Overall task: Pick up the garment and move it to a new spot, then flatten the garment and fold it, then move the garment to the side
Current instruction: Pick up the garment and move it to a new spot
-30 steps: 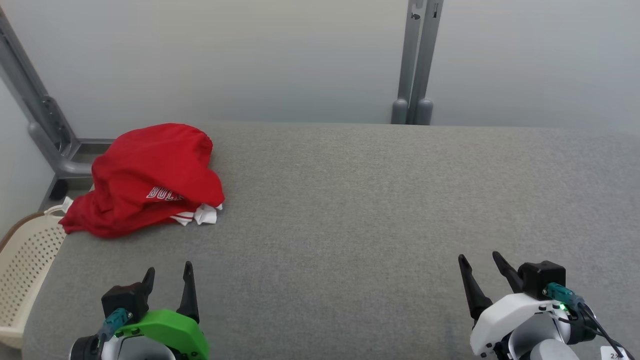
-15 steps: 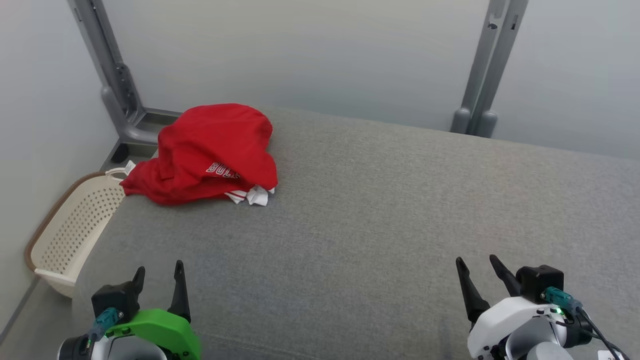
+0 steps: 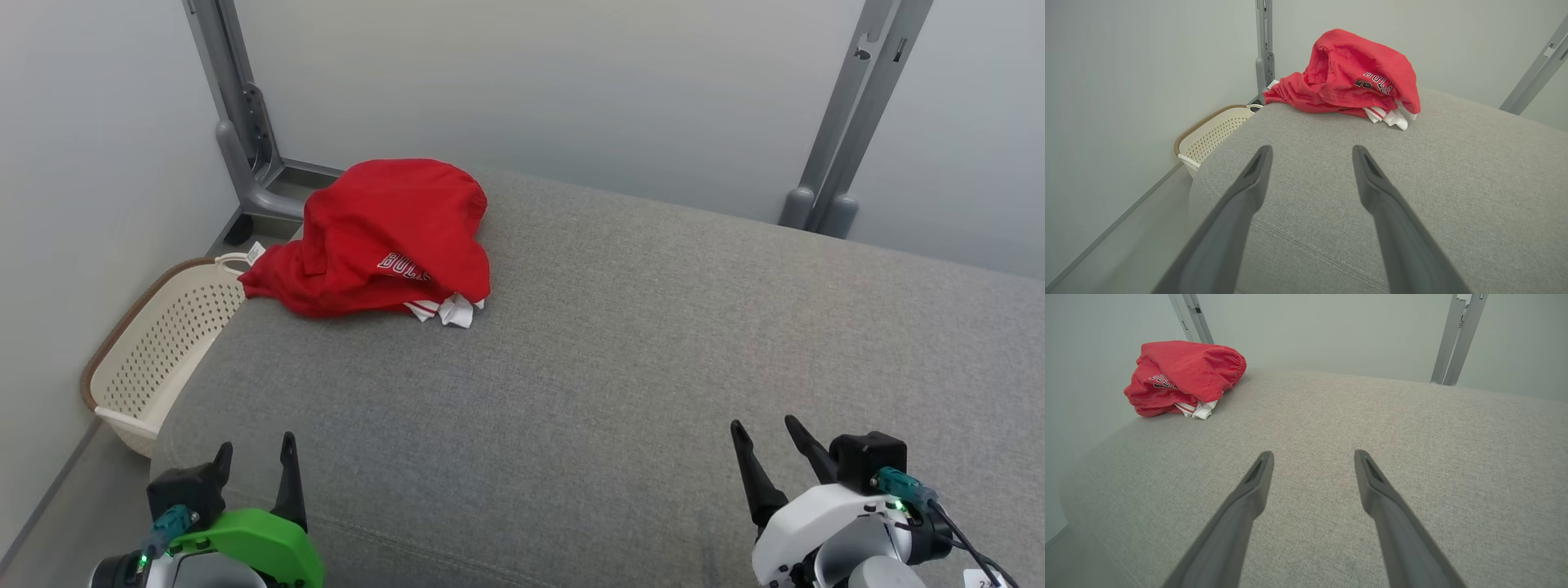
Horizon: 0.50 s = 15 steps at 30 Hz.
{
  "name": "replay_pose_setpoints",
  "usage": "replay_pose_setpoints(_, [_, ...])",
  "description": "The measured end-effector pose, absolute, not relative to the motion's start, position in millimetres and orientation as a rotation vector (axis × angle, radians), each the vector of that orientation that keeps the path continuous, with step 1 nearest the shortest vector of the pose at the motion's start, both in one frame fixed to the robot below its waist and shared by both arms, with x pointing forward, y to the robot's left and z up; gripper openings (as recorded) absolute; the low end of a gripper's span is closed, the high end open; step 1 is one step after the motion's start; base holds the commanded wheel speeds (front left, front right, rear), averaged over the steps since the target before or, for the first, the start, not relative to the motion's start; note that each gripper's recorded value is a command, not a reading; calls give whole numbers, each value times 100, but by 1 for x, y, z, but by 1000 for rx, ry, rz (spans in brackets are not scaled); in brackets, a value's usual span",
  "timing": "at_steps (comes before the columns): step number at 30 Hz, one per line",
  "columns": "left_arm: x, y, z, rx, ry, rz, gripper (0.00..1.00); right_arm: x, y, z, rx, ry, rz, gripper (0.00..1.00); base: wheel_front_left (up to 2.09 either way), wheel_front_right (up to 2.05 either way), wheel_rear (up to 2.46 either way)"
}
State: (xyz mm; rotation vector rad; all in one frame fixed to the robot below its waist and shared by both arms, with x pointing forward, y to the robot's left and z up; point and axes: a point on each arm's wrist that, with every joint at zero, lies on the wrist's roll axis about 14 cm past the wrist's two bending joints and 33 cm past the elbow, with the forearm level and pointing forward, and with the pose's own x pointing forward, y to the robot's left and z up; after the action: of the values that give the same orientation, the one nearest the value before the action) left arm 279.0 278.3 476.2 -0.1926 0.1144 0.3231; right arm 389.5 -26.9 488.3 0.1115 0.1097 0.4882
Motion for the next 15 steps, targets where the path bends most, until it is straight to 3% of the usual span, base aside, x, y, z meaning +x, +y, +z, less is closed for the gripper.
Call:
replay_pose_setpoints(6, [293,272,469,-199,214,267,100,390,-26,488,109,110,492,100,0,0,0])
replay_pose_setpoints(15, [358,273,491,-203,381,204,100,394,-18,487,82,130,523,100,0,0,0])
